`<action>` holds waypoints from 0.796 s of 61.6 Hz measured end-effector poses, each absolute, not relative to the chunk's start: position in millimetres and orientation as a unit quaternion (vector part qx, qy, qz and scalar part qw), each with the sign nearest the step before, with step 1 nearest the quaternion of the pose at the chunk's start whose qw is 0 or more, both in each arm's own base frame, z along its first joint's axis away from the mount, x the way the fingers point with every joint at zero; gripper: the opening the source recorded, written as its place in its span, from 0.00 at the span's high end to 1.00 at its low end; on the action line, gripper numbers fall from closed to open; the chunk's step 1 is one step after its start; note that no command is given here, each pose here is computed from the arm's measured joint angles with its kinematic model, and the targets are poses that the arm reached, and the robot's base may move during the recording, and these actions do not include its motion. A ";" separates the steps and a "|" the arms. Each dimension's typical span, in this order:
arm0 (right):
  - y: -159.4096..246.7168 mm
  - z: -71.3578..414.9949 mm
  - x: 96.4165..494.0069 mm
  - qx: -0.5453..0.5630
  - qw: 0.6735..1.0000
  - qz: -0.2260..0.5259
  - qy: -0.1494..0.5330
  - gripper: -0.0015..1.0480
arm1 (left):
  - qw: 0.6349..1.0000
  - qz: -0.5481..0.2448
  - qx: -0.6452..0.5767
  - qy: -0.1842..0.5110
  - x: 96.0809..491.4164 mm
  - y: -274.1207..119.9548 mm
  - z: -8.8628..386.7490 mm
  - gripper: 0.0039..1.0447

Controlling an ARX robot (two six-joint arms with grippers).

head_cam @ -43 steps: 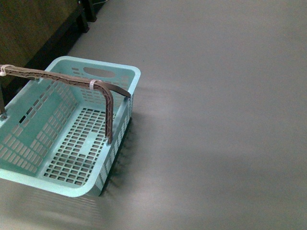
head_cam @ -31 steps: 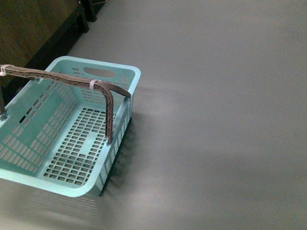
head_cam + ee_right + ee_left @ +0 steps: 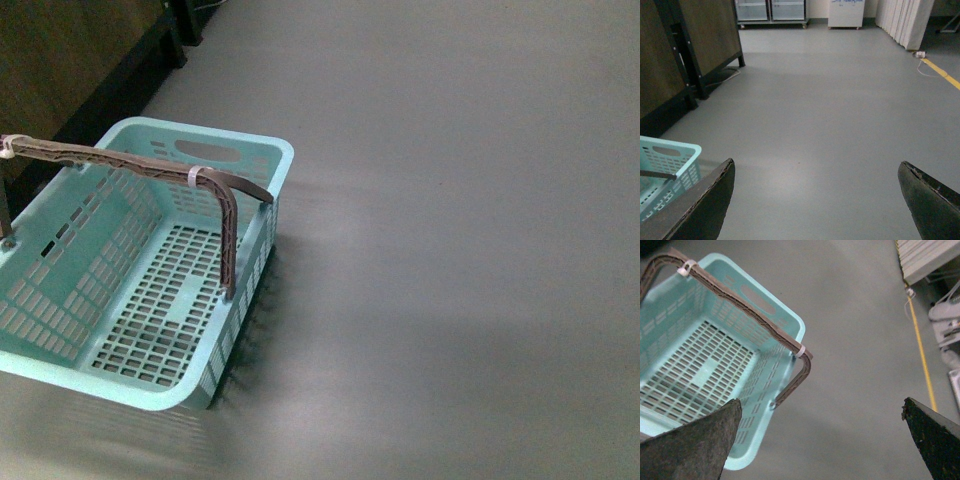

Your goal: Pick lemon and mango into basket

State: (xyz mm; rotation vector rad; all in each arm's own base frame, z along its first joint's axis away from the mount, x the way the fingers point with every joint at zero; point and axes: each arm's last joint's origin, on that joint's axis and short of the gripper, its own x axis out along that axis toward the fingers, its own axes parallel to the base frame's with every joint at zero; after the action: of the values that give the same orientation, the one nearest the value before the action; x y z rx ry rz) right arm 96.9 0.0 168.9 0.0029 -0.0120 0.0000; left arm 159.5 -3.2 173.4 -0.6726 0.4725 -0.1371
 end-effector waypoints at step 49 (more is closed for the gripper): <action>0.0 168.9 96.9 0.001 1.000 0.000 -0.006 0.08 | 0.749 0.119 -0.591 0.276 370.6 -15.2 56.9 0.06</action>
State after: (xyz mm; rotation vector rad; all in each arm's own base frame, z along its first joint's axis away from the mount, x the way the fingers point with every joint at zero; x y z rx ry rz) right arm 96.9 0.0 168.9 0.0029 -0.0120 0.0000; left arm 370.6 -15.2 56.9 -1.2912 0.6033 0.2606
